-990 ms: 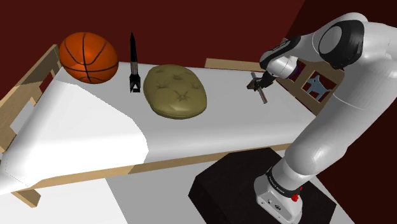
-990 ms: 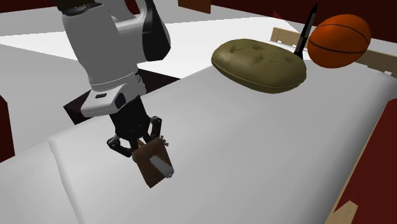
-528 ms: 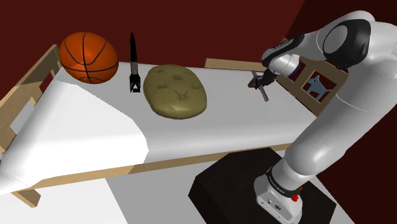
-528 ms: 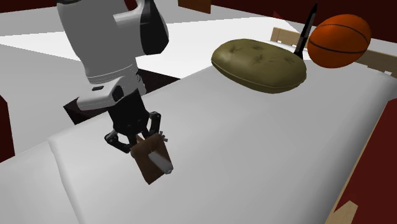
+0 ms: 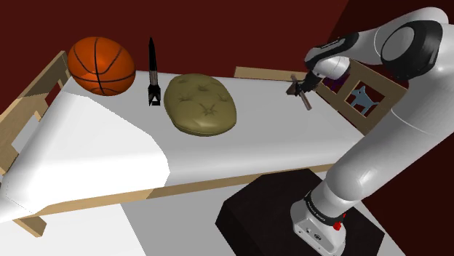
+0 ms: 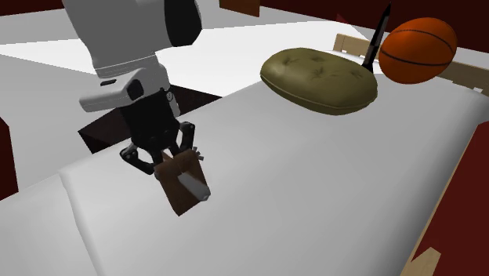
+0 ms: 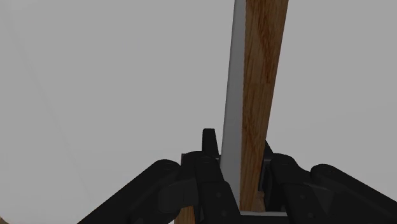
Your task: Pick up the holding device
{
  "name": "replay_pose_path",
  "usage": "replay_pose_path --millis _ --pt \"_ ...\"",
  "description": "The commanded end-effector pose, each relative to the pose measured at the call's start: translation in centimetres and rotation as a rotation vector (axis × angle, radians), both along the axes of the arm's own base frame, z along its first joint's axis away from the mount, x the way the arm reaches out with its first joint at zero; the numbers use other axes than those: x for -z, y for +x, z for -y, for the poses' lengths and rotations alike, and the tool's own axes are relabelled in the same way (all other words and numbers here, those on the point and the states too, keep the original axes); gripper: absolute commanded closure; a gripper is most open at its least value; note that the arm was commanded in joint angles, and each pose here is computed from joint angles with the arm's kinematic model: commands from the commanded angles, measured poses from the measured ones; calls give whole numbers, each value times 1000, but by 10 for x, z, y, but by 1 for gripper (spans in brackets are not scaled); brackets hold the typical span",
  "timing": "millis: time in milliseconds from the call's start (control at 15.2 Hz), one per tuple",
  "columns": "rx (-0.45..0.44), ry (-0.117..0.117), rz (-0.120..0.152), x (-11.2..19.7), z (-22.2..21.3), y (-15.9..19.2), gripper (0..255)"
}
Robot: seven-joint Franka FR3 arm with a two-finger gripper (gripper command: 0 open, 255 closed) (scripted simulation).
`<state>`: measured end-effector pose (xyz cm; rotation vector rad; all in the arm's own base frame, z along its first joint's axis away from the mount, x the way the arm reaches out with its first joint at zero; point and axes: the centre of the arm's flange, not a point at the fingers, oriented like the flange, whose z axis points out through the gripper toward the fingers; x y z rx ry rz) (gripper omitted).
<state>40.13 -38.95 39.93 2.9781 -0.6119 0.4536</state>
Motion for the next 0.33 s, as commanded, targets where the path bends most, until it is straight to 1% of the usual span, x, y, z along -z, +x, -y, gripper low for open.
replay_pose_path --millis 0,132,264 --pt "0 0 0 -11 0 0 255" --pt "0 0 0 -22 0 0 255" --pt "0 0 0 -23 0 0 255"
